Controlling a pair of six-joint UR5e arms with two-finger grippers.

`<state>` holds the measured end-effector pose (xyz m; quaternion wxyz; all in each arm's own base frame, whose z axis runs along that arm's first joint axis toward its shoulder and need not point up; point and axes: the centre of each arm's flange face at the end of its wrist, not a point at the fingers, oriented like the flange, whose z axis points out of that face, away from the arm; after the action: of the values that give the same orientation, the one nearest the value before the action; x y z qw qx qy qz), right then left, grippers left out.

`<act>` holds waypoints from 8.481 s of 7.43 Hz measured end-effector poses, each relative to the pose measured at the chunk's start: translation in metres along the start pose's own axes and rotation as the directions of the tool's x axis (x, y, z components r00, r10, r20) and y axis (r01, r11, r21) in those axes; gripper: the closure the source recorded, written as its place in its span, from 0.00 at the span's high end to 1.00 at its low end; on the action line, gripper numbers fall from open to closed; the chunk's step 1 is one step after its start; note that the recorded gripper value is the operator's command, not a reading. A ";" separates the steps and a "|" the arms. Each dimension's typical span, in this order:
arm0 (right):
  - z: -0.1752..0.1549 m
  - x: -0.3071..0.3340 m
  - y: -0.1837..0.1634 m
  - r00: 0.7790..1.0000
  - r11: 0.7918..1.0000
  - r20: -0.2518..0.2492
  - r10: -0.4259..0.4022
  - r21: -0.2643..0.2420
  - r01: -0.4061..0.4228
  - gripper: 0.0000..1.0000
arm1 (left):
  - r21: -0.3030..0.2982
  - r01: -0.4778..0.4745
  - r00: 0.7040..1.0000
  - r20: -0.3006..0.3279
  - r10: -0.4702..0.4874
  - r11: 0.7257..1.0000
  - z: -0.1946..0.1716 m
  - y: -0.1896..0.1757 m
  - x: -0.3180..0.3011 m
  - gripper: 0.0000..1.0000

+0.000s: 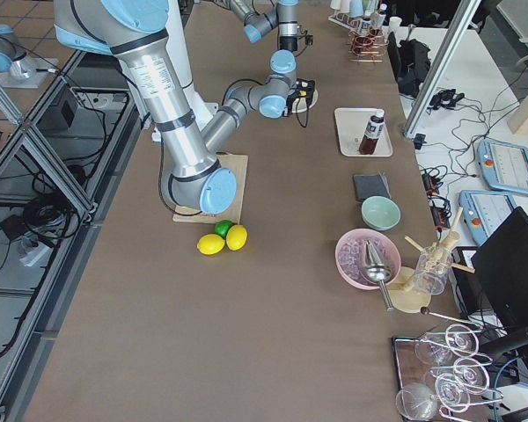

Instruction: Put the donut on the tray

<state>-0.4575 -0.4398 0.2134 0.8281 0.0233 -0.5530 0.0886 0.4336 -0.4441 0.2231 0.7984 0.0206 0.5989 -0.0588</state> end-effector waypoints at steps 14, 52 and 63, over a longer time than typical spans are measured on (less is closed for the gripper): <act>-0.086 0.024 -0.050 0.997 0.995 0.009 0.073 -0.065 -0.072 1.00 | 0.015 0.204 0.973 0.108 -0.204 0.979 -0.028 -0.036 -0.093 0.00; -0.258 0.469 -0.100 0.933 0.984 -0.335 -0.128 -0.158 0.078 1.00 | 0.279 0.321 0.928 0.097 -0.359 0.905 0.071 -0.228 0.014 0.98; -0.301 0.563 -0.099 0.911 0.978 -0.368 -0.187 -0.157 0.137 1.00 | 0.139 -0.114 0.933 0.356 0.057 0.984 -0.251 -0.178 -0.336 0.98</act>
<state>0.0443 -0.4281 0.6206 0.9239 -0.0015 -0.3824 -0.0131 0.0802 -0.5717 0.4817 0.8899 0.0990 0.4391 -0.0739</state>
